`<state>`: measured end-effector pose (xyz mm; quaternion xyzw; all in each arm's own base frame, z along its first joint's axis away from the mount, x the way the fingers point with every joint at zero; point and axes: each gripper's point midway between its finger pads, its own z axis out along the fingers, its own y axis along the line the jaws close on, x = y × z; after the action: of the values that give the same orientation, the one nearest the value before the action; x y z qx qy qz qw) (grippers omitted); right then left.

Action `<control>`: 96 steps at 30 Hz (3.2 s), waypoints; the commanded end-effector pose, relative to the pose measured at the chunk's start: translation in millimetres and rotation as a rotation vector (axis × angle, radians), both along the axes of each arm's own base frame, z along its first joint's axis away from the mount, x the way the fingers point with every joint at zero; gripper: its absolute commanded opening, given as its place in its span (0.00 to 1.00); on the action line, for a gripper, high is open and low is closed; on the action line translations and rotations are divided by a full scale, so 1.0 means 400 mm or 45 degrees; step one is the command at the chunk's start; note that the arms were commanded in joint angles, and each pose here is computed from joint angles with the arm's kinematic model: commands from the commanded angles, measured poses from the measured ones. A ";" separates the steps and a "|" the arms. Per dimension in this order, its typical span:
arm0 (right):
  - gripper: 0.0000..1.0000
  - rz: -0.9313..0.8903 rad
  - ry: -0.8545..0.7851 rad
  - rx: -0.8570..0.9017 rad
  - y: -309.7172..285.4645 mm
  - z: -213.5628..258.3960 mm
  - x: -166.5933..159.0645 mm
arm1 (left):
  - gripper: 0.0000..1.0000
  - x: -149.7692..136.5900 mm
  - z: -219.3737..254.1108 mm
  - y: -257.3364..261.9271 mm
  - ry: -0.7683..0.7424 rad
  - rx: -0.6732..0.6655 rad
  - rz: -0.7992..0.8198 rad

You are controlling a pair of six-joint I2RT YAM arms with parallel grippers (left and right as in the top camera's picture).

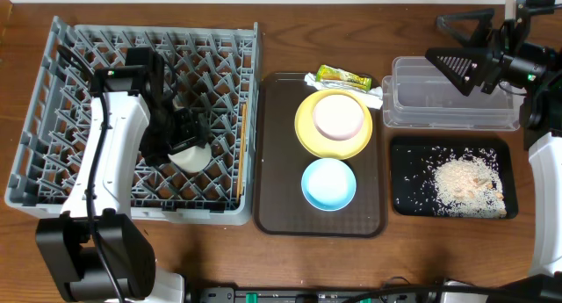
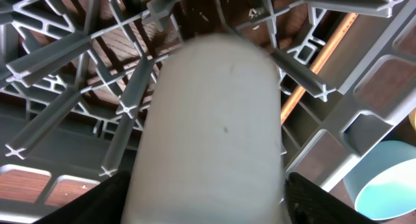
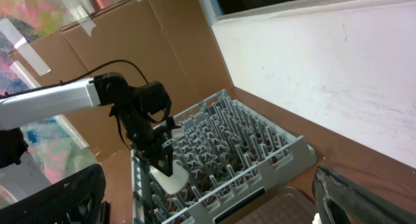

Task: Sort waste into correct bins and load items into the dishwasher
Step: 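Lower the white cup upright into the rack and release it, then move the left gripper to the light-blue bowl on the brown tray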

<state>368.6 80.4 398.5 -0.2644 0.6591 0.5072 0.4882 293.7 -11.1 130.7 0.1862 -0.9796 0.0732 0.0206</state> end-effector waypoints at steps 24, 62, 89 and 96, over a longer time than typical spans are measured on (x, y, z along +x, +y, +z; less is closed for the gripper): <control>0.99 -0.007 0.006 0.002 -0.007 -0.002 0.003 | 0.13 0.035 0.042 -0.025 -0.205 0.074 -0.062; 0.99 -0.007 0.006 0.002 -0.007 -0.002 0.003 | 0.13 0.033 -0.120 -0.009 -0.218 0.179 -0.052; 0.99 -0.007 0.006 0.002 -0.007 -0.002 0.003 | 0.51 -0.078 0.111 -0.597 -0.649 -0.234 -0.865; 0.99 -0.007 0.006 0.002 -0.007 -0.002 0.003 | 0.45 -0.147 -0.059 -0.765 -0.506 -0.236 -1.095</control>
<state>368.7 80.4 398.4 -0.2642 0.6593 0.5071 0.4882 250.4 -302.2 136.4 -0.2296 -0.9415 0.1928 -0.1538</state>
